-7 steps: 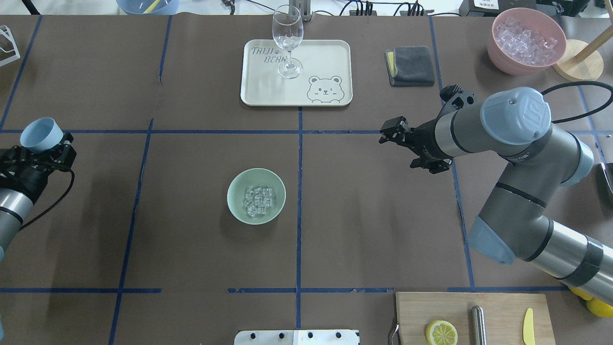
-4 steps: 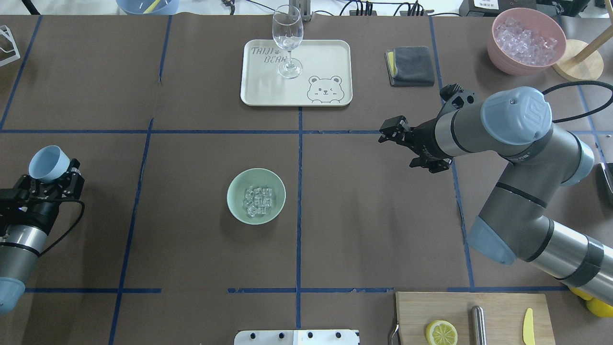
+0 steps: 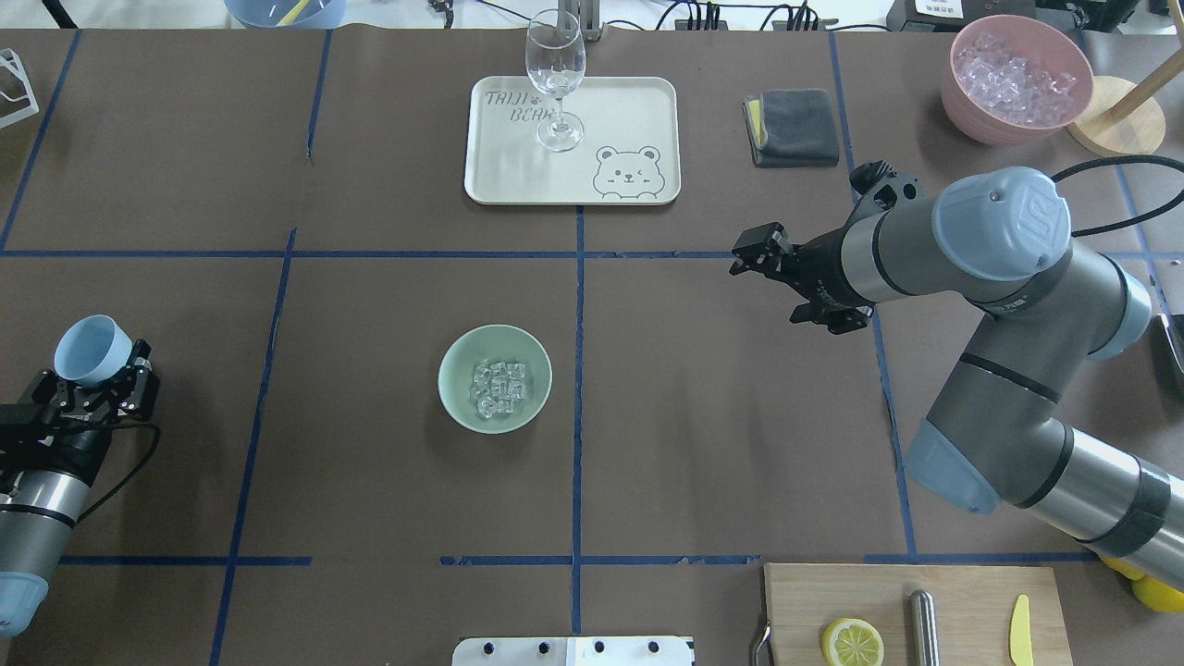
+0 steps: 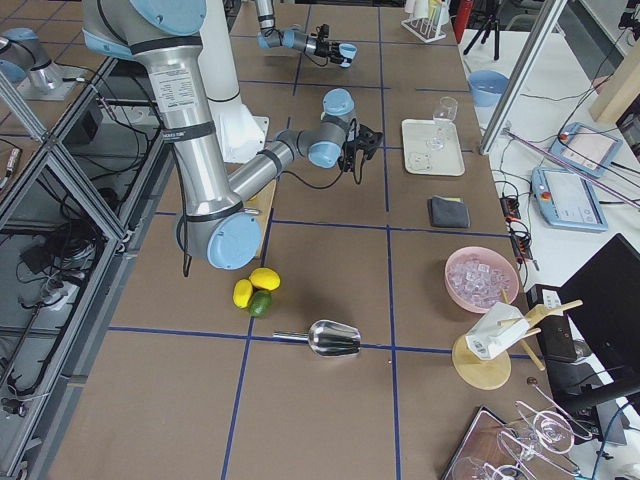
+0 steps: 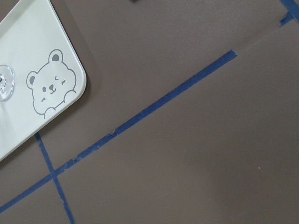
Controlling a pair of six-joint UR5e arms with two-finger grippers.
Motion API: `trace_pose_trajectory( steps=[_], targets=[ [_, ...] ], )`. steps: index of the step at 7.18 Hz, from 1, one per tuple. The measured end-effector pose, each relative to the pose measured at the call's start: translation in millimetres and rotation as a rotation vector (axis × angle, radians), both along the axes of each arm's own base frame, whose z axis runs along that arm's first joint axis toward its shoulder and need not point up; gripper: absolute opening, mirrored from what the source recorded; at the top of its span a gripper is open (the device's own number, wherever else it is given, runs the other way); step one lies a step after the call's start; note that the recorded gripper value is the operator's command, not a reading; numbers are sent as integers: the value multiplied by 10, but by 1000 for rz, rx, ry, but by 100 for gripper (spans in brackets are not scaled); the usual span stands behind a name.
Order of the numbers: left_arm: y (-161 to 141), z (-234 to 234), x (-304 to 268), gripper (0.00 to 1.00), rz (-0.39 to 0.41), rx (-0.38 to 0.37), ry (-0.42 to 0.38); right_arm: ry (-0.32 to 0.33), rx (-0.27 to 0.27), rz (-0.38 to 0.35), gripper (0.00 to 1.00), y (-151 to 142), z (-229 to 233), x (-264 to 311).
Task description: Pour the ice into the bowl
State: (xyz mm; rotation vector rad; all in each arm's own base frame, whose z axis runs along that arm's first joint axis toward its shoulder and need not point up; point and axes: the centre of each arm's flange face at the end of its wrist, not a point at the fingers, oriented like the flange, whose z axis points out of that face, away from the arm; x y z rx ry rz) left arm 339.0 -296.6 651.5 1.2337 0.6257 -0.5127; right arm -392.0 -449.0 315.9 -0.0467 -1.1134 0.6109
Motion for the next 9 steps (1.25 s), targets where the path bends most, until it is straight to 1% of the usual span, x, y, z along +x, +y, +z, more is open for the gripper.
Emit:
trace_pose_trajectory(
  steps=[1,2,3,6,7,9],
  targets=[
    [27,29,-13,44,-3,4,-10,0,0,-1,100,3,0,-6],
    [61,72,-39,62,-1,6,-23,0,0,-2,100,5,2,-11],
    [98,125,-78,100,4,5,-37,0,0,-2,100,6,2,-12],
    [208,188,-72,100,39,0,-52,1,-1,-3,100,9,9,-13],
    [255,212,-58,100,69,-11,-52,1,-2,-4,100,16,10,-24],
    [387,306,-146,100,168,-56,-50,2,-6,-6,100,31,19,-45]
  ],
)
